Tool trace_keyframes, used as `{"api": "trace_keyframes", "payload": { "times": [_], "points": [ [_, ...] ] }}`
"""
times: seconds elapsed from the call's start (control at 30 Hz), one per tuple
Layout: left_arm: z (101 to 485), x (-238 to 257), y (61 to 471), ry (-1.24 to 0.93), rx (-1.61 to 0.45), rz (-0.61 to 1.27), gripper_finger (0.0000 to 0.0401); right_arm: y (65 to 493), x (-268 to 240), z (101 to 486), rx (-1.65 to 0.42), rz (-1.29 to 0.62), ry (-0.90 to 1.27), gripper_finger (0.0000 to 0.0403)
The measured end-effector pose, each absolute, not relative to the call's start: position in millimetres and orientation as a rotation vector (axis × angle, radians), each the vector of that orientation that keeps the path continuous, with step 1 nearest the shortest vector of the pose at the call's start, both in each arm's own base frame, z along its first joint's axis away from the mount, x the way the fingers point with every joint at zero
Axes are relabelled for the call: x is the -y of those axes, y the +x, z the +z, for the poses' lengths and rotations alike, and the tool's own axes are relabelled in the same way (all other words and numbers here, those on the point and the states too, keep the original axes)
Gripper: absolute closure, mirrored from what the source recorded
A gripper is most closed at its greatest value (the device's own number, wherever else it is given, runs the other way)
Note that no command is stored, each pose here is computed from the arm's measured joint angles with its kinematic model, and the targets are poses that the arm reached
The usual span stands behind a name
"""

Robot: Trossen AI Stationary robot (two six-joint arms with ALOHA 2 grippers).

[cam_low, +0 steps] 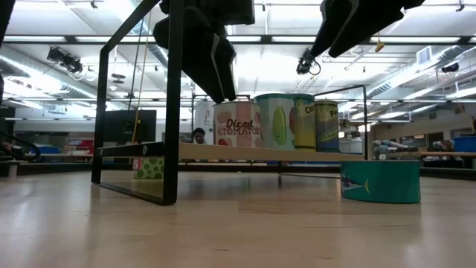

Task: Pick and place cans onto a shelf
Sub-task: Put the red fruit can on the shelf

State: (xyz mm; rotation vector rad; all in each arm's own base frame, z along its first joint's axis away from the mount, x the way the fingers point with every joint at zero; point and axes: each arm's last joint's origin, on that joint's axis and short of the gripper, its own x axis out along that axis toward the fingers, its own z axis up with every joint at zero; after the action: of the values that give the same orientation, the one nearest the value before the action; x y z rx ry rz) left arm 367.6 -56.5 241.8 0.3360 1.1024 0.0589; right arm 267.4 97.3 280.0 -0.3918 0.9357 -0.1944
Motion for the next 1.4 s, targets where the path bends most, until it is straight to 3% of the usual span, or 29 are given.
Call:
{"api": "trace_keyframes", "payload": {
  "times": [0.97, 1.4],
  "points": [
    [249, 42, 380, 0.35, -0.978, 0.145, 0.0015, 268, -97, 280, -0.928, -0.198, -0.398, 0.0021],
    [227, 35, 392, 0.393, -1.013, 0.221, 0.0015, 268, -97, 281, -0.924, -0.199, -0.394, 0.0021]
  ]
}}
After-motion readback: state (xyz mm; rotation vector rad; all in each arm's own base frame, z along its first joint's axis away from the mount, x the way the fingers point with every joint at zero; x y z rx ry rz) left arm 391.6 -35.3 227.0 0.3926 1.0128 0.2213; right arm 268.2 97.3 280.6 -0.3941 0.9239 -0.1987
